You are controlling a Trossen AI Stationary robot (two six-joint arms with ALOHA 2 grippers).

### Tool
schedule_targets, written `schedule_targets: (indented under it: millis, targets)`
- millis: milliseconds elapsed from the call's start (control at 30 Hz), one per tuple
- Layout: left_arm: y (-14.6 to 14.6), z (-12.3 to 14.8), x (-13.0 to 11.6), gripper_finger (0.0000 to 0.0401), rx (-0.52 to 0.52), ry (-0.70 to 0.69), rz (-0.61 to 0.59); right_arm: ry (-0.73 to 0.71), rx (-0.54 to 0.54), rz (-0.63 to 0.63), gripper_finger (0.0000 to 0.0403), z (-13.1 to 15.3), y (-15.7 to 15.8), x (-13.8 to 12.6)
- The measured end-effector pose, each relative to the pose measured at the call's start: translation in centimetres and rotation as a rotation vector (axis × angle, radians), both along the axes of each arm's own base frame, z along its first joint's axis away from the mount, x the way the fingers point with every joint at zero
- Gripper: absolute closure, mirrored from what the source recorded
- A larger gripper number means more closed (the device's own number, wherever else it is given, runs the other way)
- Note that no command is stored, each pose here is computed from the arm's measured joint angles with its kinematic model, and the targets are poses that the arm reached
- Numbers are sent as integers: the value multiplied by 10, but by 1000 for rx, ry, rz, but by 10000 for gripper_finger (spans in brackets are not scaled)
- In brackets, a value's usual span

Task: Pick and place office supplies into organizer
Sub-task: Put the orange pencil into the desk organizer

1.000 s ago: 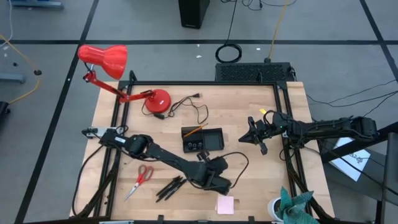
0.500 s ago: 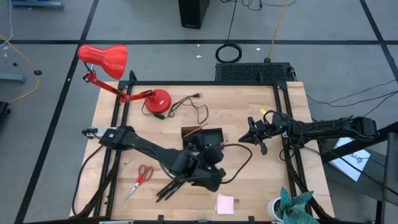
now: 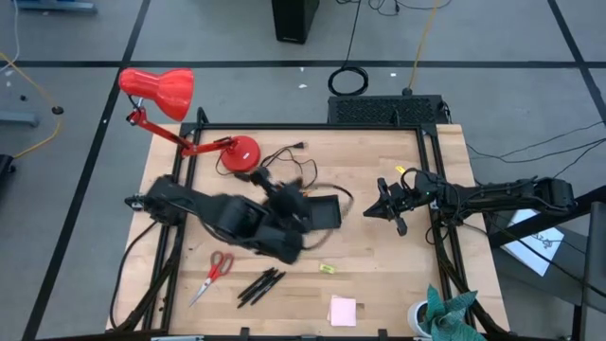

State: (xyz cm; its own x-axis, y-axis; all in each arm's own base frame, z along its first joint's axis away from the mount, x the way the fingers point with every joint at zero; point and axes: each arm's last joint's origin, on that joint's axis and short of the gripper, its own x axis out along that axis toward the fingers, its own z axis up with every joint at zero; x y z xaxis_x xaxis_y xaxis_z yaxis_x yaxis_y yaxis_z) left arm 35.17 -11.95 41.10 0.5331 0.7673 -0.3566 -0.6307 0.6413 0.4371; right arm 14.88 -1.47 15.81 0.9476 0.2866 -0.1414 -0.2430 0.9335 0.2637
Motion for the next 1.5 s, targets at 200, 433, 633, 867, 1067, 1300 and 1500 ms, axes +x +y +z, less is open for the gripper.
schedule_targets:
  millis: [200,433,633,867,1067,1300,1500]
  targets:
    - [7,17,-18,397,6,45,-53,-4,-5,0,403,0,0,0]
    - [25,7,20,389,-43,79,-339,-19,-9,-1,403,2,0,0]
    - [39,-9,60,390,23,-123,-819,-17,-4,-3,403,2,0,0]
    - [72,-25,60,396,105,-291,-925,15,4,-1,403,-1,0,0]
    - [98,-53,33,388,46,-335,-918,55,-1,2,403,-6,0,-1]
    - [104,-82,-25,395,-13,-450,-1004,58,-14,3,403,-6,0,-1]
    - [108,-129,-58,387,-59,-568,-1002,71,-11,6,403,-7,1,-1]
